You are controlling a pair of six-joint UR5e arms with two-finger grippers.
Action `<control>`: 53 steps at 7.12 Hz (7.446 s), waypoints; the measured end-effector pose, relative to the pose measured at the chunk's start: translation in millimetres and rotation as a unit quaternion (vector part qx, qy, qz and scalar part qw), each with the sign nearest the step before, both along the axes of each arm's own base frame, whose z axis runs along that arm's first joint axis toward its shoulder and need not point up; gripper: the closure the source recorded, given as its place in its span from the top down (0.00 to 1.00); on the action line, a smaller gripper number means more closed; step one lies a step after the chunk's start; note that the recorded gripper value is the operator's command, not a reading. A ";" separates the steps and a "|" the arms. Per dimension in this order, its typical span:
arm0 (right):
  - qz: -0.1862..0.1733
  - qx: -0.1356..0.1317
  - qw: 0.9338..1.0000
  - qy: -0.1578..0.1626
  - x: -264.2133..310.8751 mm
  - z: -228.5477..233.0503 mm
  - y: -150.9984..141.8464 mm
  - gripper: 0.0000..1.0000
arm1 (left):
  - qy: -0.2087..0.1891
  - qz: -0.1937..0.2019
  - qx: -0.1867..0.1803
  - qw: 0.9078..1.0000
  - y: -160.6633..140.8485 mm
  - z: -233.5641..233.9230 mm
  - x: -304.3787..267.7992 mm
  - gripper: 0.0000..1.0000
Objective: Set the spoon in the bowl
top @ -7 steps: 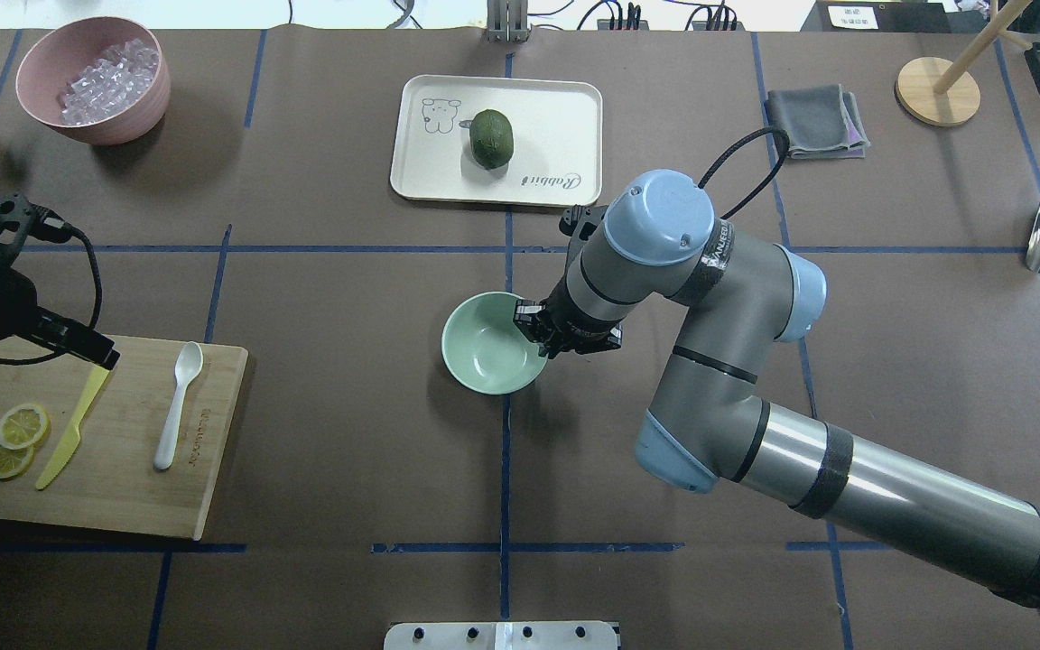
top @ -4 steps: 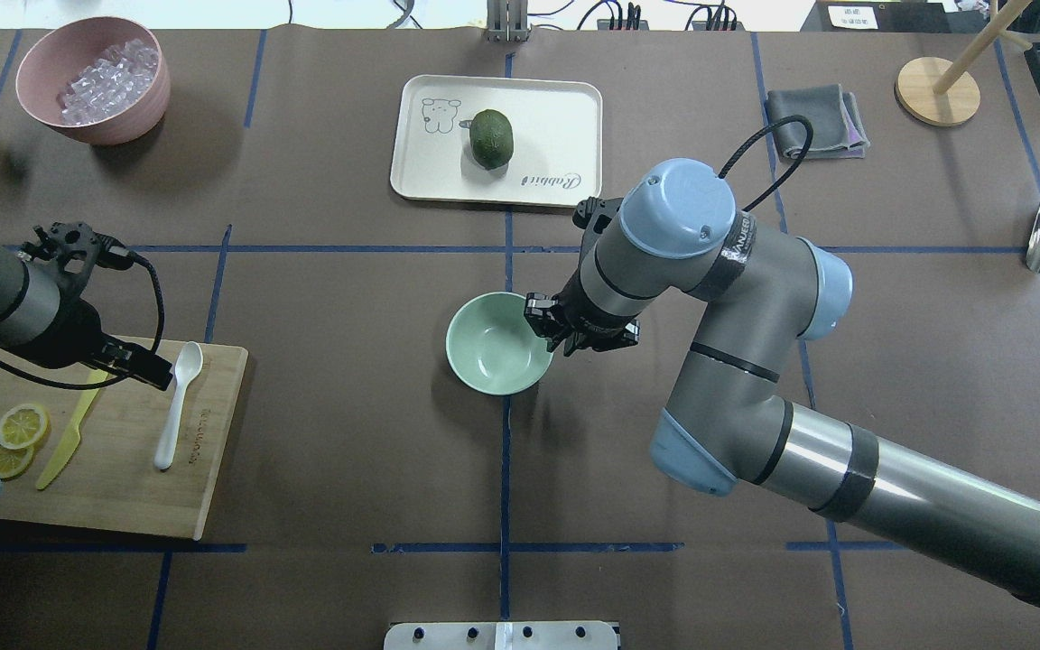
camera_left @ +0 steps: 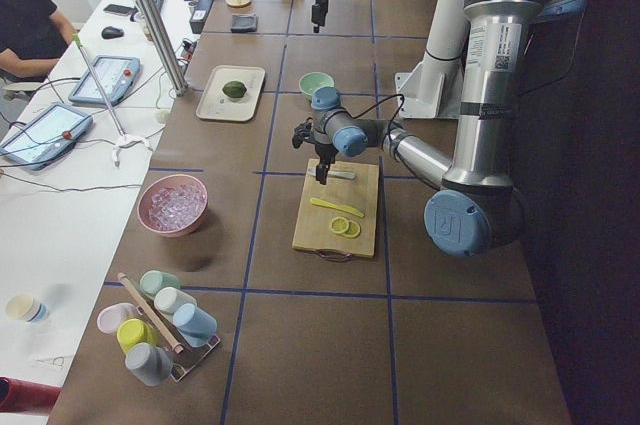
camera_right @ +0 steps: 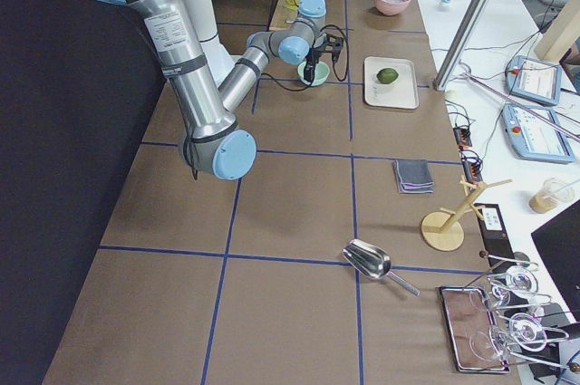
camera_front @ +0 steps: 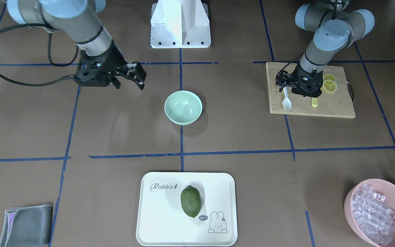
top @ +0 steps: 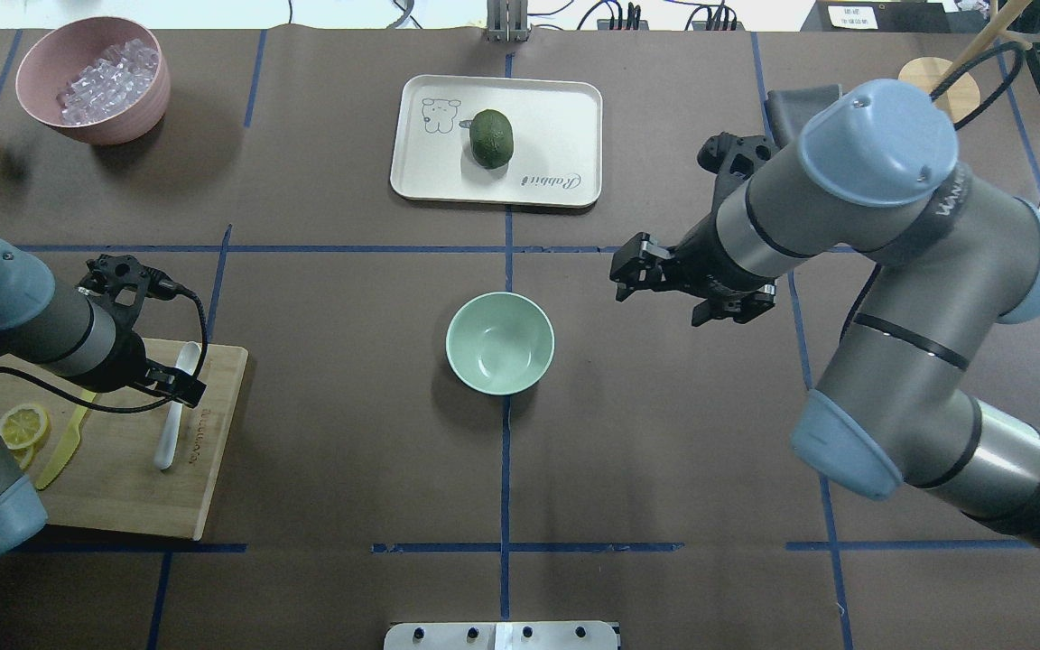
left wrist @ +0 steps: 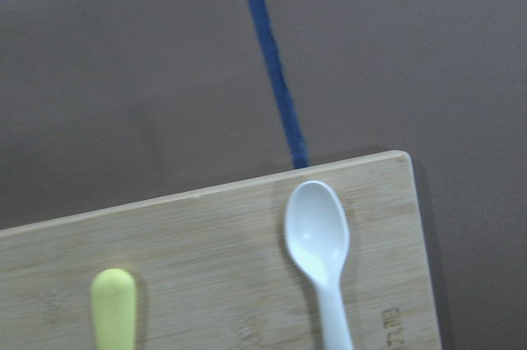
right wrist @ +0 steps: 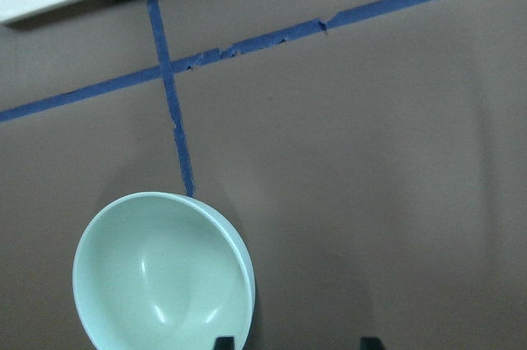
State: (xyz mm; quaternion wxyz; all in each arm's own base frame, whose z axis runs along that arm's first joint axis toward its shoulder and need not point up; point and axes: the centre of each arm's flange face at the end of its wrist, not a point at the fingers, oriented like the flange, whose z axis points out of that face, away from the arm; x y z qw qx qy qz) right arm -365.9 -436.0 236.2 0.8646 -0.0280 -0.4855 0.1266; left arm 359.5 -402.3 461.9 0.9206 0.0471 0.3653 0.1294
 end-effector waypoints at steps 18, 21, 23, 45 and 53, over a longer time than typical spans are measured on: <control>0.010 -0.002 0.999 0.036 95.3 75.2 -10.4 0.99 | 0.052 0.022 -0.046 0.997 3.8 -34.6 15.9 0.00; 0.011 0.009 0.999 0.051 122.7 98.1 -17.9 0.99 | 0.122 0.008 -0.036 0.992 -17.7 -155.1 85.4 0.00; -0.001 0.023 0.998 0.066 133.6 116.0 -20.4 0.99 | 0.148 0.021 -0.037 0.988 -15.4 -227.7 142.1 0.00; -0.076 0.103 0.982 0.139 260.0 245.2 -27.5 0.99 | 0.081 -0.045 0.004 0.996 -114.3 -171.0 44.6 0.82; -0.176 0.152 0.965 0.121 397.2 391.6 -46.6 0.99 | 0.017 -0.022 -0.073 0.997 -131.0 113.5 -407.1 1.00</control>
